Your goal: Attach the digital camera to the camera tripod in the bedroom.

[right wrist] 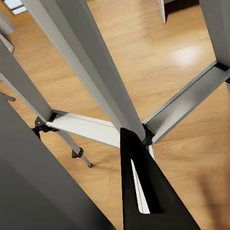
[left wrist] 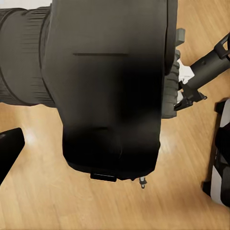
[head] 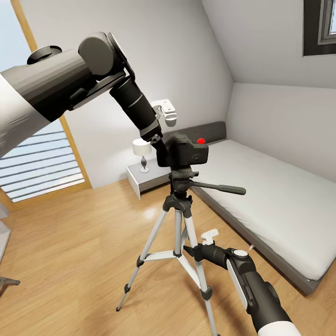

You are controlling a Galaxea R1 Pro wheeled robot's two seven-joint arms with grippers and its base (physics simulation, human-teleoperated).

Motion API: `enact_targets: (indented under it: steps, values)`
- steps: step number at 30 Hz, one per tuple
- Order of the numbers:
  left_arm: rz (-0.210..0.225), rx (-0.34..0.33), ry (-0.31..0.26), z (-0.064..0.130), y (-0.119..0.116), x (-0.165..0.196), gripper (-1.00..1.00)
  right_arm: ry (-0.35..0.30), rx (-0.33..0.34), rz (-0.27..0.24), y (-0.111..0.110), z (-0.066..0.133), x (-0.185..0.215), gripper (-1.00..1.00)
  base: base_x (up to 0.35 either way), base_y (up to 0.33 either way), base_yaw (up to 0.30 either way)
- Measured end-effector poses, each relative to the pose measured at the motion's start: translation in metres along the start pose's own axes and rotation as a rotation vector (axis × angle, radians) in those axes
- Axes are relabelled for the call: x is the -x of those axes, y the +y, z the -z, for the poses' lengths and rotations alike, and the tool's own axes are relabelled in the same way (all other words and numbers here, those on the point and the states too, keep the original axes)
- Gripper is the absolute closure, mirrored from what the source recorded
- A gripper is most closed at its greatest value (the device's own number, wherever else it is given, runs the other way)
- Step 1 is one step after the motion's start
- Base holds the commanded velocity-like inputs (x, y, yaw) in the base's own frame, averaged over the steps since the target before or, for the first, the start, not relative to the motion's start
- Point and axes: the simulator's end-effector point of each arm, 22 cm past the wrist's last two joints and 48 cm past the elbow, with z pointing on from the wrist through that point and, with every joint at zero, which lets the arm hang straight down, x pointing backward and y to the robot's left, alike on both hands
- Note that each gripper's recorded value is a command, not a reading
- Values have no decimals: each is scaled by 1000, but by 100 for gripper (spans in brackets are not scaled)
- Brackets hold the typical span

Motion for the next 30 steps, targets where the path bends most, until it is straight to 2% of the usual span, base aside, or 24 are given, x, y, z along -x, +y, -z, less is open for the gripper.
enact_targets:
  steps: [9,12,16,19,21,24,25,26,28,30]
  values:
    - [0,0,0,0,0,0,-100,0,0,0,0,0,0,100,0,0,0]
    - [9,-56,-21,1,-11,4,-100,0,0,0,0,0,0,100,0,0,0]
    - [56,-215,-115,17,-37,15,-100,2,-3,4,-1,0,0,100,0,0,0]
    - [85,-226,-180,35,-30,16,-100,1,-2,3,0,0,0,100,0,0,0]
    - [113,-191,-261,64,-14,14,-100,1,-1,3,0,0,0,100,0,0,0]
    - [141,-125,-338,95,7,8,-100,0,0,2,0,0,0,100,0,0,0]
    - [153,-84,-366,108,18,3,-100,1,0,2,0,0,0,100,0,0,0]
    - [160,-61,-378,114,23,0,-100,0,0,2,0,0,0,100,0,0,0]
    - [185,27,-405,134,43,-13,-100,0,0,2,1,0,0,100,0,0,0]
    - [205,84,-413,144,56,-24,-100,-1,1,2,1,0,0,100,0,0,0]
